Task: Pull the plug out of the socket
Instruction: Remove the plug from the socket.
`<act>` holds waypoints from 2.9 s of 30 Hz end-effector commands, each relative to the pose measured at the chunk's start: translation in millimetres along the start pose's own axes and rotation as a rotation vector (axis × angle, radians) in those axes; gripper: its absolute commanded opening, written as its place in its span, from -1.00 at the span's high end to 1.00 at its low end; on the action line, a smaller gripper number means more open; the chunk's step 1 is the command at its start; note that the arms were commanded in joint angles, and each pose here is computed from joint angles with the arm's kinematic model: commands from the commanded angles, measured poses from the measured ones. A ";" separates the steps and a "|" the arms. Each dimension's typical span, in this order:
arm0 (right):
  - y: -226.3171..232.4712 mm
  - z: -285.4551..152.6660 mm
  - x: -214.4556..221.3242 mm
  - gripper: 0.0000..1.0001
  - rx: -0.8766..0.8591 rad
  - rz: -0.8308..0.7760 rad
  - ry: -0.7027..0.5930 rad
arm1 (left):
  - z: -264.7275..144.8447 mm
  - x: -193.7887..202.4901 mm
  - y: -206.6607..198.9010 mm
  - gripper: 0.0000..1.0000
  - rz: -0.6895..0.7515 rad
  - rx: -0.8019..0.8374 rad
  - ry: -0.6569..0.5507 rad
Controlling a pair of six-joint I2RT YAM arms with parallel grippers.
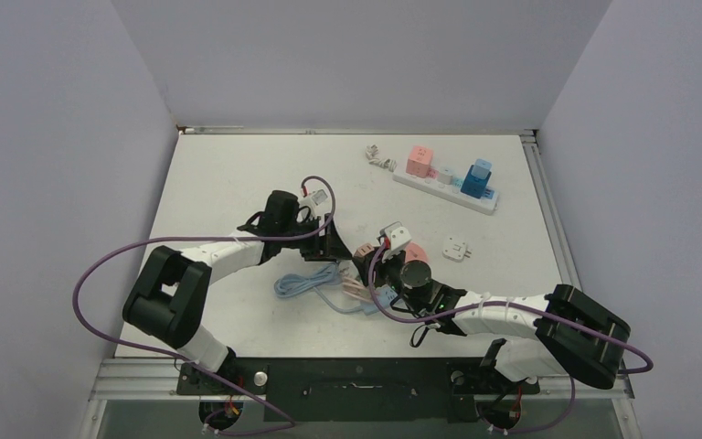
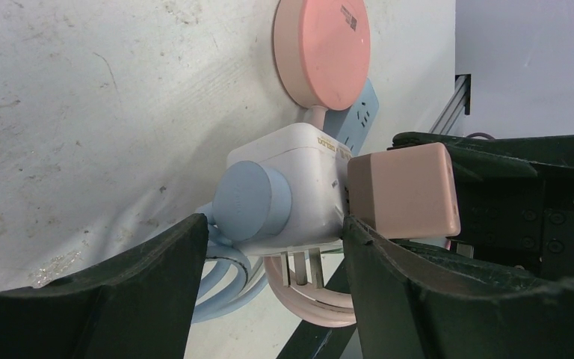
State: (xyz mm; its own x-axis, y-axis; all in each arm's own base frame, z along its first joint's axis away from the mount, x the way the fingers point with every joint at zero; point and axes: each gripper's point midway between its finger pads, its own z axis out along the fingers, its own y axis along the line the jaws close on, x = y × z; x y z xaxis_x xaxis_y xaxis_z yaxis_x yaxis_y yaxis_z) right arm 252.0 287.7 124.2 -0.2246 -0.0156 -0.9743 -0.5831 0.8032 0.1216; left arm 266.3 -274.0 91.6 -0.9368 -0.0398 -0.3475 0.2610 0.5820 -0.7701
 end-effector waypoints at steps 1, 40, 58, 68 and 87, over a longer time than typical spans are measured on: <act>-2.7 3.7 -9.3 0.89 0.017 -0.027 -0.027 | -0.6 -13.1 -29.7 -0.22 0.110 0.067 -0.037; -31.7 12.2 0.2 0.89 -0.006 0.194 0.011 | 19.4 18.9 -9.8 0.19 0.091 -0.041 0.083; -21.5 10.6 -5.1 0.89 -0.018 0.190 0.002 | 0.5 4.6 -48.0 -0.32 0.635 -0.106 -0.169; -16.8 6.4 -12.9 0.89 -0.051 0.209 -0.018 | 0.6 0.1 -63.5 -0.45 0.866 -0.057 -0.410; -11.9 3.8 -15.9 0.89 -0.097 0.237 -0.022 | 24.1 3.6 -45.6 -0.31 0.892 -0.095 -0.388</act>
State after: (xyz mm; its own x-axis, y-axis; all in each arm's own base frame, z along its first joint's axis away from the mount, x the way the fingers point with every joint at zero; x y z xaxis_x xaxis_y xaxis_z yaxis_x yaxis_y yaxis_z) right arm 266.4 271.7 108.9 -0.3995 0.1204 -0.9088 -0.5384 0.7716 0.3389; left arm 250.8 -315.1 108.7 -0.2822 0.2014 -0.9380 0.8014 0.5870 -0.1150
